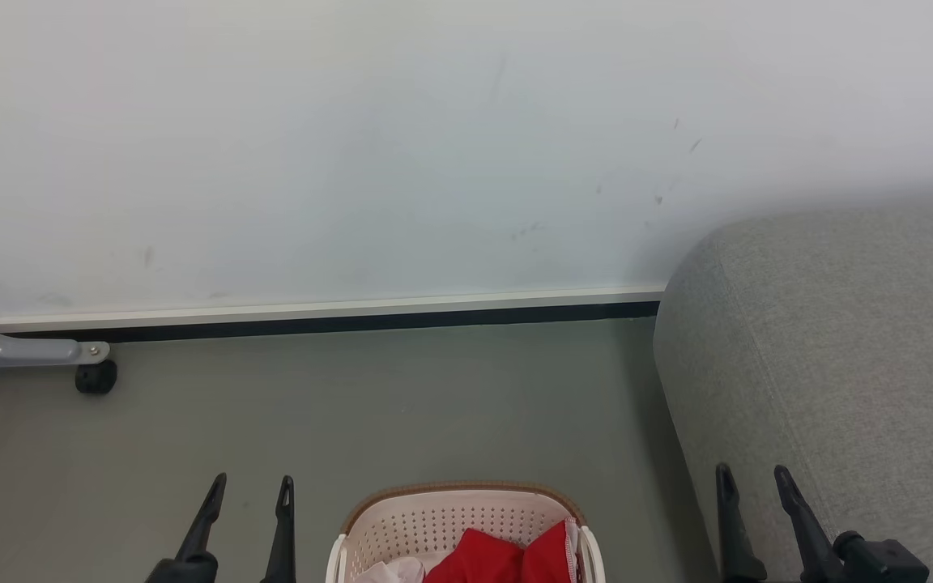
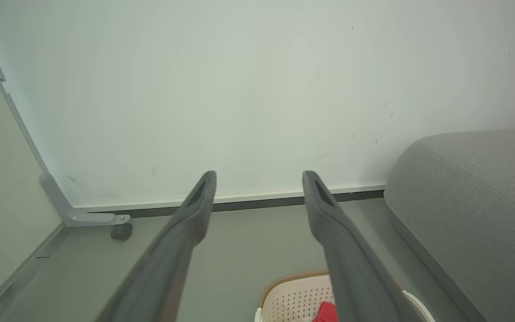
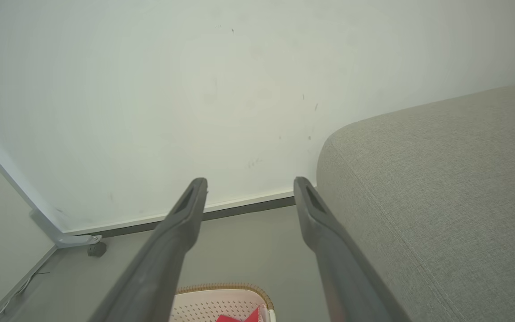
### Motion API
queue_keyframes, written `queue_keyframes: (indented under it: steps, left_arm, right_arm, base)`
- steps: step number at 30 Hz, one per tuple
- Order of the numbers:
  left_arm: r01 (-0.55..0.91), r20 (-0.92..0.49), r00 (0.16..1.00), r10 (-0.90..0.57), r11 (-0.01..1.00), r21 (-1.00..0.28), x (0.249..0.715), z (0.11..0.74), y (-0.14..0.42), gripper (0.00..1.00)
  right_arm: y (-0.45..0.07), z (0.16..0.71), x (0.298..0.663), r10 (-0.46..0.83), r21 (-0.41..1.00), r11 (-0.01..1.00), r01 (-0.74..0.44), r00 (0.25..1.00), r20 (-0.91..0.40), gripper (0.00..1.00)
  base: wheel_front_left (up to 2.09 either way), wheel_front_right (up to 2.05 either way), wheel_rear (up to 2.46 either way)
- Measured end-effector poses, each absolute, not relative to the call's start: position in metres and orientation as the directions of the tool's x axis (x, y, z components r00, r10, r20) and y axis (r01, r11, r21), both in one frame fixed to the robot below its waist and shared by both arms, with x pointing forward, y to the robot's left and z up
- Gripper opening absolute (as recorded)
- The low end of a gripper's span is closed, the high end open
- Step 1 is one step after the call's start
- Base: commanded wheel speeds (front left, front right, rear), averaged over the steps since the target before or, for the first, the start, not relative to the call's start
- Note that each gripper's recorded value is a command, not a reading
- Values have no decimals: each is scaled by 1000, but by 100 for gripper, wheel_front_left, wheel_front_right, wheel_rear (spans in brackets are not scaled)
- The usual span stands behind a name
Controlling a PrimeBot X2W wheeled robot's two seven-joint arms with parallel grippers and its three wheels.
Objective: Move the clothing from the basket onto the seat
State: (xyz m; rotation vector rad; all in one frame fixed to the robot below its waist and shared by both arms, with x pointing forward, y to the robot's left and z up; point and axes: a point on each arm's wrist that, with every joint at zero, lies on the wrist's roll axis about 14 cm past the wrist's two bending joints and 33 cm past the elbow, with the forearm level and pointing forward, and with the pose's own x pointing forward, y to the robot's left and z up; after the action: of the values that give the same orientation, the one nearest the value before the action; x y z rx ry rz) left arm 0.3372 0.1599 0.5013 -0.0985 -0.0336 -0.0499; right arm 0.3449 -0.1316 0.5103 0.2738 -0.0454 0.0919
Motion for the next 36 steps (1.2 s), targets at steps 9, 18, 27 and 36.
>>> queue_keyframes:
  steps: [9,18,27,36]
  left_arm:
    - [71,57,996,-71,997,-3,332,501,155,100]
    - [60,44,997,-60,998,-10,332,497,158,100]
    - [59,34,998,-59,998,-15,333,494,160,100]
    - [64,29,998,-64,998,-18,333,493,159,100]
  right_arm:
    - [-125,516,342,105,177,977,-120,990,94,100]
    - [-127,514,342,99,176,978,-113,991,87,100]
    - [-129,512,342,95,170,980,-108,992,82,100]
    - [-129,511,343,96,165,980,-108,992,80,100]
  base:
    - [0,0,0]
    - [0,0,0]
    - [0,0,0]
    - [0,0,0]
